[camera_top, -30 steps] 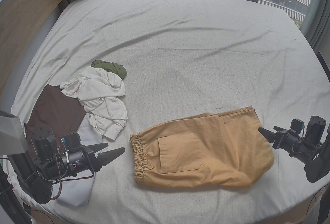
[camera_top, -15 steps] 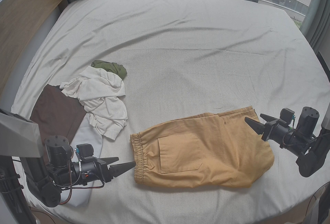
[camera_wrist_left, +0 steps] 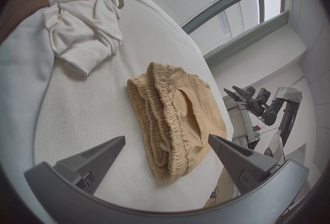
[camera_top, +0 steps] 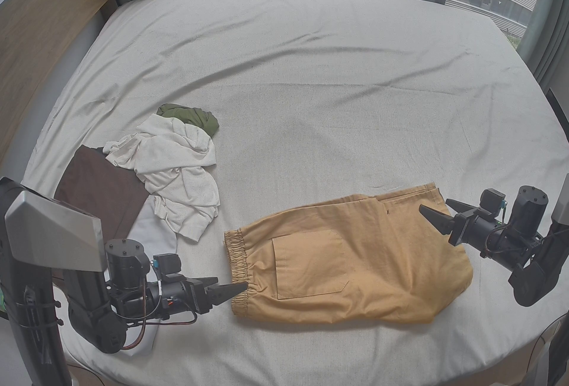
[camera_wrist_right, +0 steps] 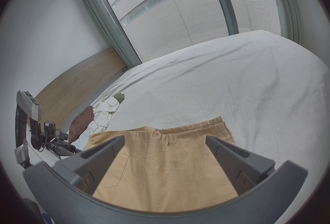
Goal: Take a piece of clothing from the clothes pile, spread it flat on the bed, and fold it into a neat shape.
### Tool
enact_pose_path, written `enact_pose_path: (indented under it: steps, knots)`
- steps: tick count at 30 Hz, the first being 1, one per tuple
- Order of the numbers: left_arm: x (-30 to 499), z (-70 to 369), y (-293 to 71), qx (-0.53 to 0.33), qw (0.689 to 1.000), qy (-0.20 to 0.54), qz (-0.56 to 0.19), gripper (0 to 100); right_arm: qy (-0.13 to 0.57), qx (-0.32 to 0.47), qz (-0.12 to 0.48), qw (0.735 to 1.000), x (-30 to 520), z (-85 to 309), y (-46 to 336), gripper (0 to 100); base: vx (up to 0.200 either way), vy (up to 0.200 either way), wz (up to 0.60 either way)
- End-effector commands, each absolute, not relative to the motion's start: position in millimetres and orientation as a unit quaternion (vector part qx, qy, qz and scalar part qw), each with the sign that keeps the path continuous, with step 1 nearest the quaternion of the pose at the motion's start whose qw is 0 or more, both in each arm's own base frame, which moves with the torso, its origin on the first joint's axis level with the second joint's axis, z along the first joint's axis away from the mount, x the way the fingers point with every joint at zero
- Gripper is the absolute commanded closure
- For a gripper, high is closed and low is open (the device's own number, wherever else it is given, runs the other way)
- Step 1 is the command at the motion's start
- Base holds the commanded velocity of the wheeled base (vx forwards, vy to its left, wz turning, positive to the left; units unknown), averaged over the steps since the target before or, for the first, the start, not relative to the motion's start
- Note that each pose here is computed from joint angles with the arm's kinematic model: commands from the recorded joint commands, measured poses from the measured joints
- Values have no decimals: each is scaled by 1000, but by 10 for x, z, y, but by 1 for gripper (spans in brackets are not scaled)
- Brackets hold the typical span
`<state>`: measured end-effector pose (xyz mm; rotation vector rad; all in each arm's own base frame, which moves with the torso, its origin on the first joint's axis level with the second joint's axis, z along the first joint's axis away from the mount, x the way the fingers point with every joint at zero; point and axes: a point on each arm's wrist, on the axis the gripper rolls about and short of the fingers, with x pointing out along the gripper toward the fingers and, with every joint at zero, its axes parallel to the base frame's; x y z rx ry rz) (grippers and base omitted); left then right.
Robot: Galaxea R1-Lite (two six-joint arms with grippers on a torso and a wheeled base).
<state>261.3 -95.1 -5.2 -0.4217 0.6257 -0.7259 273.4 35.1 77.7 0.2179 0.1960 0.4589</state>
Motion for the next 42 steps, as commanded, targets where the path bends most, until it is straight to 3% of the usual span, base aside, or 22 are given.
enact_pose_path:
  steps: [1,13,21,33,34,42]
  knots:
    - [2635,-174,-995,-205,860,316,-344,0,99,108,228,963,2735,765,357,0,0,0,0]
    - [2723,-278,-1207,-211,857,317,-347,0,107,107,238,959,2722,732,428,0,0,0,0]
    - [2780,-208,-1405,-268,836,321,-356,0,131,108,244,955,2729,606,492,0,0,0,0]
    - [2875,-169,-1447,-299,836,310,-339,0,142,102,251,952,2717,551,537,0,0,0,0]
    - [2894,-170,-1458,-306,837,308,-332,100,143,102,251,952,2718,546,537,0,0,0,0]
    - [2923,-136,-1429,-312,842,299,-322,100,144,103,250,952,2720,538,533,0,0,0,0]
